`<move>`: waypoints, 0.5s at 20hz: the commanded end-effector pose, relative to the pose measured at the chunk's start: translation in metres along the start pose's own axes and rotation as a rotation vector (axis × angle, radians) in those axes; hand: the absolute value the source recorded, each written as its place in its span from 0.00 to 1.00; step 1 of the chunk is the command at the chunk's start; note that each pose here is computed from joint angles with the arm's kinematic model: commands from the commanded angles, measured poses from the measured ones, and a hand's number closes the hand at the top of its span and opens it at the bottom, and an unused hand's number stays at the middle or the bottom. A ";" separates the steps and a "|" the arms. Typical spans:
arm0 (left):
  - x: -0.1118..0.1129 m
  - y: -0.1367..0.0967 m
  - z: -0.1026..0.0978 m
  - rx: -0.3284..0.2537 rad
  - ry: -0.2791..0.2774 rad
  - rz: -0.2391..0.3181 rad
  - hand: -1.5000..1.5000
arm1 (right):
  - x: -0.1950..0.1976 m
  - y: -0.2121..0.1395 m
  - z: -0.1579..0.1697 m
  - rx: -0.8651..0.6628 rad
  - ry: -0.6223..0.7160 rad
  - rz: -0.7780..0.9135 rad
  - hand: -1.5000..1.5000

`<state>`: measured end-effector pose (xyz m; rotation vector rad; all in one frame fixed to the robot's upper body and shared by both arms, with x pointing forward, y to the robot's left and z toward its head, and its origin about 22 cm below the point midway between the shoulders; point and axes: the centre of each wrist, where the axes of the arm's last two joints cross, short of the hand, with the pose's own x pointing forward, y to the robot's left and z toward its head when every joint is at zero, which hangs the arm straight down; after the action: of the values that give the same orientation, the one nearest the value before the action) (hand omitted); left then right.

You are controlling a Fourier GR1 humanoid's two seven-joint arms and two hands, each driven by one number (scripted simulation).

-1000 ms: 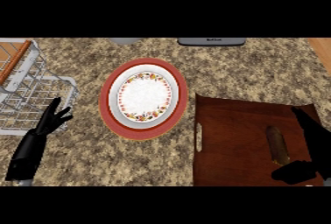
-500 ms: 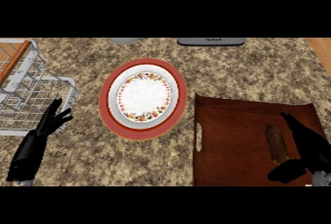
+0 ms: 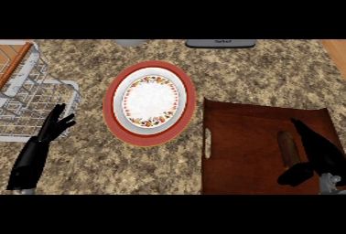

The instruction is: Pick the sweet potato from the tray and place it in the plate

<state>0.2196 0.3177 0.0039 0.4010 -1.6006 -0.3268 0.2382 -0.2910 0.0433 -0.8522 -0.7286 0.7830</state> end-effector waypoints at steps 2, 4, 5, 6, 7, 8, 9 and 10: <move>0.003 0.034 -0.005 0.036 0.081 -0.011 0.50 | -0.005 0.026 -0.020 0.020 -0.016 0.008 0.00; -0.015 0.020 -0.003 0.042 0.107 -0.011 0.50 | -0.001 0.013 -0.008 -0.007 -0.081 -0.046 1.00; -0.005 0.006 0.018 0.042 0.090 -0.042 0.50 | -0.011 0.009 -0.031 -0.021 -0.072 -0.045 1.00; -0.029 0.017 0.007 0.044 0.088 -0.032 0.50 | 0.001 0.007 -0.013 -0.008 -0.096 -0.047 1.00; -0.026 0.023 0.000 0.058 0.083 -0.035 0.50 | 0.003 0.016 -0.024 -0.008 -0.096 -0.026 1.00; -0.019 0.014 0.008 0.031 0.097 -0.019 0.50 | -0.008 0.023 -0.016 -0.018 -0.096 -0.020 1.00; -0.016 0.018 0.012 0.041 0.093 -0.042 0.50 | 0.000 0.014 -0.024 -0.016 -0.090 -0.024 1.00; -0.009 -0.007 0.011 0.030 0.100 -0.013 0.50 | -0.002 0.007 -0.011 -0.042 -0.102 -0.016 1.00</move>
<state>0.2166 0.3200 0.0030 0.3991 -1.5937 -0.3276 0.2463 -0.2941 0.0258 -0.8299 -0.8156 0.7938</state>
